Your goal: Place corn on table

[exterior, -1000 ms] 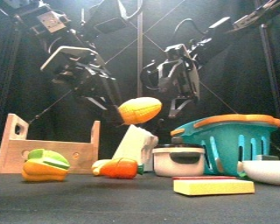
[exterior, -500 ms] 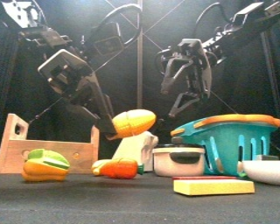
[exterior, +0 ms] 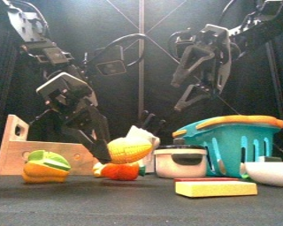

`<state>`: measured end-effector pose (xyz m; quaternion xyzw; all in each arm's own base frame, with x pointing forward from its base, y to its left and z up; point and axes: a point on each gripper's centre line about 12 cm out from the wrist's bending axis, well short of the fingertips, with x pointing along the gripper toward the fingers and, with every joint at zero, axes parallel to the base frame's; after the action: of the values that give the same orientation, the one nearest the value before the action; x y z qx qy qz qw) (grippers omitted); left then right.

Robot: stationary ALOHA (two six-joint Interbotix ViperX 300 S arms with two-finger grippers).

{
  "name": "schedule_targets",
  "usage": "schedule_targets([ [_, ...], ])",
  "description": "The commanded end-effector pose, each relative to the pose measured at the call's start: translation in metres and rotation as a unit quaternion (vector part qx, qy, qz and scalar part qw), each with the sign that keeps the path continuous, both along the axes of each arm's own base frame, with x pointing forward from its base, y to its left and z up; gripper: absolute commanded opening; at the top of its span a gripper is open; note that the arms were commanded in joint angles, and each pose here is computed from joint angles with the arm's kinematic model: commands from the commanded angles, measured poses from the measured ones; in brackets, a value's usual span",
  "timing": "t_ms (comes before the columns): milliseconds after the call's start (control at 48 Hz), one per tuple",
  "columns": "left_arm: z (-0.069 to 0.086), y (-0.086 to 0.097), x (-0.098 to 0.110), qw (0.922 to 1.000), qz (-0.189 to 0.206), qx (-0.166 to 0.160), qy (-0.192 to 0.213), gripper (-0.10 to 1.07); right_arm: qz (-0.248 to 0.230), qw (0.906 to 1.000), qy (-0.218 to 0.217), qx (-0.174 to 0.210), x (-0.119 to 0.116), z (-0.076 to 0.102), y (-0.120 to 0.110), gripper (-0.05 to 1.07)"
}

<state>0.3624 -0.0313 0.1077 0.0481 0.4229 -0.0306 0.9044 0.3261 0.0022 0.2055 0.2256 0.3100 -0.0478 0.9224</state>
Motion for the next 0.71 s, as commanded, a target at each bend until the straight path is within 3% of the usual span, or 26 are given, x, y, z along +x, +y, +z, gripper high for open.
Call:
schedule_targets([
  [0, 0.004, 0.005, 0.004, 0.9999, 0.009, -0.004, -0.008, 0.65, 0.000, 0.9998, -0.021, 0.001, -0.006, 0.010, 0.003, 0.97],
  [146, 0.000, 0.007, 0.004, 0.9999, 0.013, -0.005, -0.002, 0.69, -0.006, 0.9997, -0.020, 0.008, -0.018, 0.007, 0.003, 0.97],
  [333, -0.003, 0.007, 0.001, 0.9999, 0.012, -0.008, 0.000, 0.77, -0.026, 0.9982, -0.050, 0.018, -0.035, 0.016, 0.000, 0.97],
  [688, 0.006, 0.009, 0.002, 0.9993, 0.024, -0.024, -0.014, 0.93, -0.048, 0.9956, -0.078, 0.020, -0.056, 0.017, -0.004, 0.97],
])
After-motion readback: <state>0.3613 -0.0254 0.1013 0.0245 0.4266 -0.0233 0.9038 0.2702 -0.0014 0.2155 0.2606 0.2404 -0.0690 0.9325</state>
